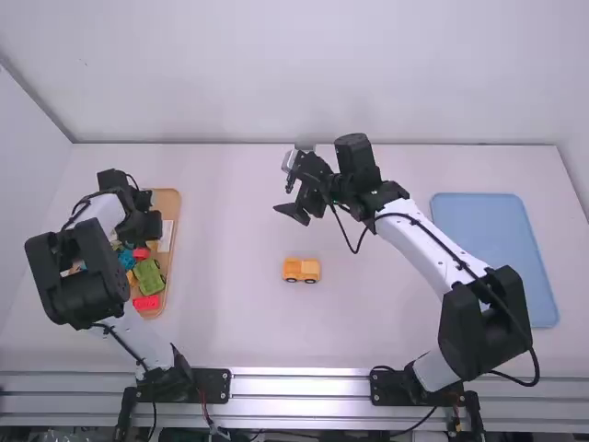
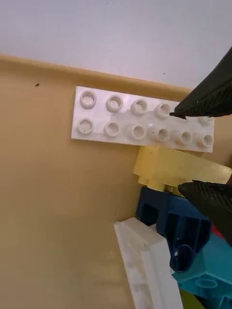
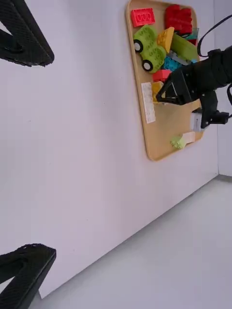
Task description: Assemble lego blocks to make yellow taxi
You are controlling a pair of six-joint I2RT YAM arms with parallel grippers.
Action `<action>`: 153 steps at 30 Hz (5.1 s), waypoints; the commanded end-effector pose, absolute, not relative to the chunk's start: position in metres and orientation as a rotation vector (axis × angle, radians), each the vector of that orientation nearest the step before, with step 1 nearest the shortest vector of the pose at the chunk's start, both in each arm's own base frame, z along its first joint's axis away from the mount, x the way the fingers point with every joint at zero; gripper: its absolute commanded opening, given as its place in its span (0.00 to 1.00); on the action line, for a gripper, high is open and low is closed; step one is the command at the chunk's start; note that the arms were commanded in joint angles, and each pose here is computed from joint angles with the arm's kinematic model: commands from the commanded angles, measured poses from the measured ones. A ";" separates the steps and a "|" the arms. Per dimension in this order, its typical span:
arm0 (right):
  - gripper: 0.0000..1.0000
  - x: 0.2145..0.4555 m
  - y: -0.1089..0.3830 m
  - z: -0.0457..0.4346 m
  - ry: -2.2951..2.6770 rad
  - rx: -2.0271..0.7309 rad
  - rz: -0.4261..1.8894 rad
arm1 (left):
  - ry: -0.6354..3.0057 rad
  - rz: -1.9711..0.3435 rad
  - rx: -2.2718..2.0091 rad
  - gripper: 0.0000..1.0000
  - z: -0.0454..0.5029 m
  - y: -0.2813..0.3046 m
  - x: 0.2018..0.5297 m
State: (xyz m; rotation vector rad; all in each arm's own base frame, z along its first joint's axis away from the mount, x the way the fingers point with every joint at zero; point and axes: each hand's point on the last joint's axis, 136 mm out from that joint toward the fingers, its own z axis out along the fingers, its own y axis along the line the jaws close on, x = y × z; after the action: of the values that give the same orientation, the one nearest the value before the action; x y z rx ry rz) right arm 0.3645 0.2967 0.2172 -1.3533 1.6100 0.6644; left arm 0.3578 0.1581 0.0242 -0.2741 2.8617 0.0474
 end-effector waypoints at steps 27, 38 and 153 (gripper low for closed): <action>0.98 0.377 0.295 0.223 1.627 -1.328 0.593 | 2.897 0.203 -0.400 0.38 0.013 0.172 0.340; 0.98 0.376 0.294 0.222 1.633 -1.332 0.594 | 2.889 0.117 -0.302 0.37 0.013 0.162 0.346; 0.99 0.373 0.291 0.215 1.671 -1.338 0.602 | 2.767 0.050 -0.256 0.48 -0.005 0.153 0.360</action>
State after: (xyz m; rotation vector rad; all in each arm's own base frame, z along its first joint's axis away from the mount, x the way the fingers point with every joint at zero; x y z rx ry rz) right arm 0.3683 0.2873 0.2040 -1.3427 1.6967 0.6061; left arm 0.3622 0.1714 -0.0007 -0.2932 2.7549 0.1618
